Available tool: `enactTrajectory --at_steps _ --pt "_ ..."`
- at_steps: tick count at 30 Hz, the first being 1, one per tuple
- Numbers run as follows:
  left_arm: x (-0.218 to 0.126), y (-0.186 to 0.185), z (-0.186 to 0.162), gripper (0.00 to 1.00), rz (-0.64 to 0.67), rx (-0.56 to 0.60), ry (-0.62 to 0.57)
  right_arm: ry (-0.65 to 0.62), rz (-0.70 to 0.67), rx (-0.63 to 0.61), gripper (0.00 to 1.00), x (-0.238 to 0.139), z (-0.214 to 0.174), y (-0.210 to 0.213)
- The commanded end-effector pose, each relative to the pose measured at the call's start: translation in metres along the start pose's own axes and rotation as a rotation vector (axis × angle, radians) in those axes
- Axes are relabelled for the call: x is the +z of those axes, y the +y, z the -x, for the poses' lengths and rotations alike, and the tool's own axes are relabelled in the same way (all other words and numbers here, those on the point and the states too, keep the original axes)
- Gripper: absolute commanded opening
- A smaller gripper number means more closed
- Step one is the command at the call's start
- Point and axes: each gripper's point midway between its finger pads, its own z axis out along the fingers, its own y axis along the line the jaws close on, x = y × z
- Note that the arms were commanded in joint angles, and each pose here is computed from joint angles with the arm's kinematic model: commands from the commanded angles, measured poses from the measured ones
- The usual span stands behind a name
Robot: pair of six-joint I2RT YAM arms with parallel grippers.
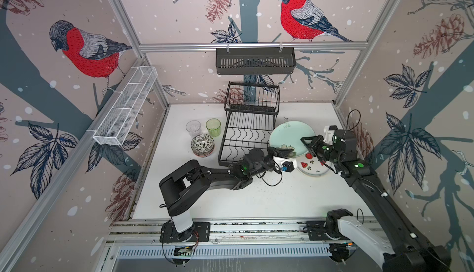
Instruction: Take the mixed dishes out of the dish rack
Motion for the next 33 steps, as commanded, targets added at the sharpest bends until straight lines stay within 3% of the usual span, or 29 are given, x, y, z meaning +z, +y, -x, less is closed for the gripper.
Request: enactTrajectory --at_steps 1,5,11,17,22,33 --pt "-0.004 0.035 0.024 0.68 0.145 -0.022 -0.083 -0.043 0.084 -0.059 0.0 -0.003 0.011 0.021" --pt "-0.009 0.037 0.024 0.98 0.165 -0.03 -0.089 -0.049 0.082 -0.056 0.0 -0.004 0.014 0.019" --pt "-0.013 0.047 0.022 0.99 0.223 -0.097 -0.083 -0.073 0.071 -0.054 0.0 -0.005 0.023 0.016" --pt "-0.013 0.063 0.029 0.99 0.222 -0.283 -0.049 -0.104 0.066 -0.068 0.0 -0.008 0.034 0.013" --pt "-0.029 0.064 0.045 0.98 0.195 -0.375 -0.094 -0.132 0.053 -0.065 0.0 -0.015 0.042 0.004" --pt "-0.054 0.089 0.059 0.98 0.24 -0.623 -0.067 -0.2 0.017 -0.033 0.0 -0.033 0.055 -0.022"
